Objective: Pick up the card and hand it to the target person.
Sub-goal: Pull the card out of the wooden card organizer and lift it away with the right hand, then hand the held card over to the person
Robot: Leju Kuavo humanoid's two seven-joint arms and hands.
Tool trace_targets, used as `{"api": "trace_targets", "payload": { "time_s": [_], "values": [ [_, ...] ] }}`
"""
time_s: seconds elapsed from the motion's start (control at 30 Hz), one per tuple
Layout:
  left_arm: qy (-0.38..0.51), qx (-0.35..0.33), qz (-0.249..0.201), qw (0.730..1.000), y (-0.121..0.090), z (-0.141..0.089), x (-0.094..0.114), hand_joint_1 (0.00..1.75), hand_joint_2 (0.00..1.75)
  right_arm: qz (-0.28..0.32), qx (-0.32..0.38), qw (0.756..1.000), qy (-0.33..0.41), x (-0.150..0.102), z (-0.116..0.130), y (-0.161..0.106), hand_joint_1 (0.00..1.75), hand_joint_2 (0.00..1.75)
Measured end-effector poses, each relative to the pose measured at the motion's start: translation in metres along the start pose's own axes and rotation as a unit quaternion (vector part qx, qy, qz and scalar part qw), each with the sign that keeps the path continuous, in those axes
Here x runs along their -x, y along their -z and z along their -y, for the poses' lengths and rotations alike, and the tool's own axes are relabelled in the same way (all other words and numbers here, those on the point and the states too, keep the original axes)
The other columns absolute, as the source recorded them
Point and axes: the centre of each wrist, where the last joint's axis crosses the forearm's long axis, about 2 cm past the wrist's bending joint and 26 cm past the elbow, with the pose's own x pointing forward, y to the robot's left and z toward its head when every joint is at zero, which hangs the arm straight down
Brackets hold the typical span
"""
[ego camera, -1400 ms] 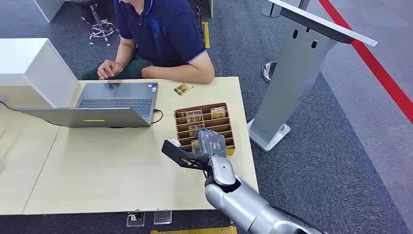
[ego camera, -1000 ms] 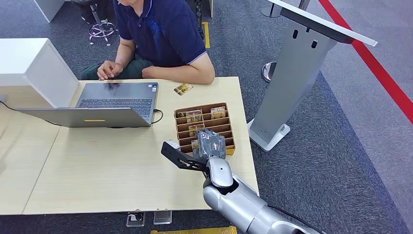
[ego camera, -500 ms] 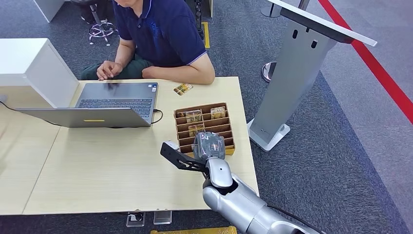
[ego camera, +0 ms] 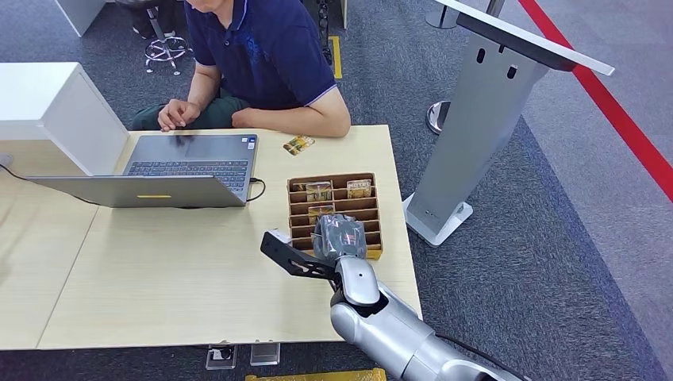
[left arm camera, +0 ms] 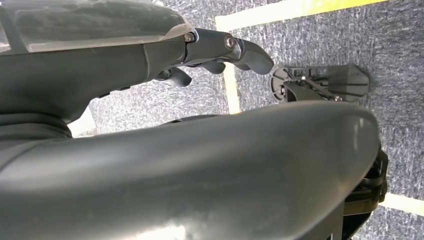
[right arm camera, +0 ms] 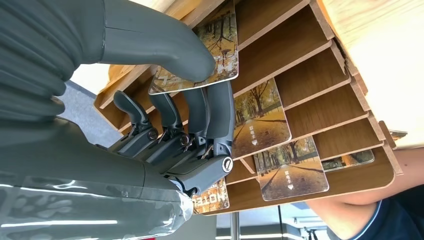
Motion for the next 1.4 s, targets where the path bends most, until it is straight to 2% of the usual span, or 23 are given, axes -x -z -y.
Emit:
{"api": "trace_targets", "payload": {
  "time_s": [0.3,0.67,0.8,1.0,1.4],
  "values": [
    [-0.005,-0.001,0.000,1.000,0.000,0.000,0.001,0.00,0.00,0.020,0.015,0.998,0.061,0.001,0.010,0.001,1.52,1.75],
    [-0.001,0.001,0.003,1.000,0.000,0.000,0.001,0.00,0.00,0.077,0.100,0.984,0.127,0.002,0.062,0.015,1.52,1.75],
    [0.006,0.003,0.005,1.000,0.000,0.000,-0.001,0.00,0.00,0.105,0.134,0.977,0.130,0.002,0.082,0.026,1.52,1.75],
    [0.023,0.009,0.010,1.000,0.000,0.001,-0.006,0.00,0.00,0.127,0.170,0.970,0.117,0.005,0.099,0.042,1.52,1.75],
    [0.045,0.015,0.013,0.999,0.001,0.002,-0.015,0.00,0.00,0.123,0.198,0.969,0.078,0.009,0.101,0.061,1.52,1.75]
  ]
}}
